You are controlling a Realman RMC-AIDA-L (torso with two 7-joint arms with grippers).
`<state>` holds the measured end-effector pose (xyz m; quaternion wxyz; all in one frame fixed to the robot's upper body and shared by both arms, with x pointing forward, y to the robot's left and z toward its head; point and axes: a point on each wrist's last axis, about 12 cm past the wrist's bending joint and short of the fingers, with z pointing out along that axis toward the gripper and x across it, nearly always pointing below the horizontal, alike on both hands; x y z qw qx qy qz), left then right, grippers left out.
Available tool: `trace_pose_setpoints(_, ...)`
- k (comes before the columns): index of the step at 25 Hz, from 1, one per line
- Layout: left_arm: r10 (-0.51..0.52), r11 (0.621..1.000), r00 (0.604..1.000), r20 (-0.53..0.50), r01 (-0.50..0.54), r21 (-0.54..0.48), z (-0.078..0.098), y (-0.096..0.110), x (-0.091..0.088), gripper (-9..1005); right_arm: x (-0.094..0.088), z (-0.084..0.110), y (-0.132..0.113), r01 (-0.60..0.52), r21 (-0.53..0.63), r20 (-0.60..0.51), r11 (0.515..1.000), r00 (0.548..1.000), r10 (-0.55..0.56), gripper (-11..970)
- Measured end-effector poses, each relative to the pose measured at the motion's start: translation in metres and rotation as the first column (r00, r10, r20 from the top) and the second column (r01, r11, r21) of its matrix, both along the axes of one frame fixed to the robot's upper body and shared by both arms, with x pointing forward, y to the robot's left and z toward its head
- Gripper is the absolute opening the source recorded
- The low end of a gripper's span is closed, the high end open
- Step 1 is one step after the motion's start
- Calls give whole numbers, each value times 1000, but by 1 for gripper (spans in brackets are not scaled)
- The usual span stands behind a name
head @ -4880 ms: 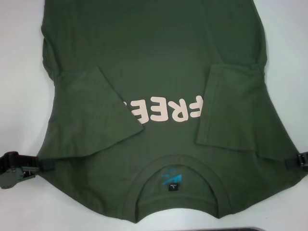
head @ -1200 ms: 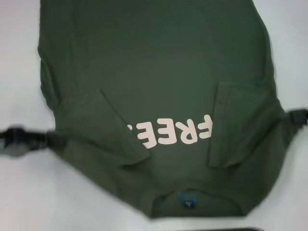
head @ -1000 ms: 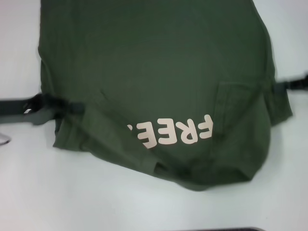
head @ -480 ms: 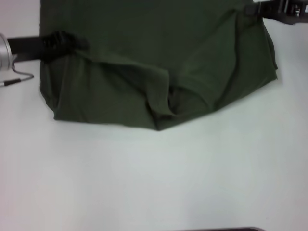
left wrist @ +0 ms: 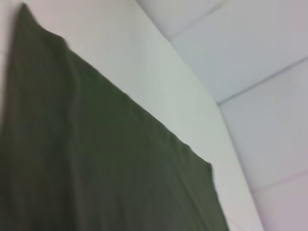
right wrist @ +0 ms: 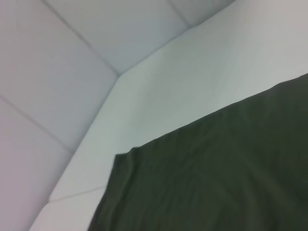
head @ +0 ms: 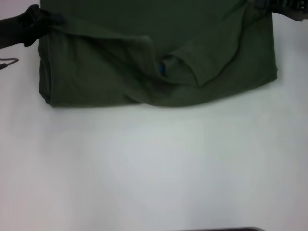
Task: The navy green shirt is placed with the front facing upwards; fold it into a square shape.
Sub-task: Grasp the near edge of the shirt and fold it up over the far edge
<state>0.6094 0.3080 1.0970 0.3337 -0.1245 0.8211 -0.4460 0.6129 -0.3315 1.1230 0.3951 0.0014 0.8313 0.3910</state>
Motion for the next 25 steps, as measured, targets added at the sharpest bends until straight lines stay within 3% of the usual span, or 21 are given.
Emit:
trace_pose_setpoints(5, 49, 999, 999, -21, -48, 24, -10, 2, -1, 131, 3, -9, -4, 82, -44, 14, 996, 997, -81, 34)
trace_pose_setpoints(14, 69, 997, 998, -9, -68, 37, -23, -8, -6, 134, 4, -17, 4, 97, -63, 57, 993, 994, -94, 34)
trace_pose_setpoints(25, 134, 991, 991, 24, -134, 4, -15, 4, -2, 137, 11, -10, -1, 158, -53, 98, 986, 983, -153, 35)
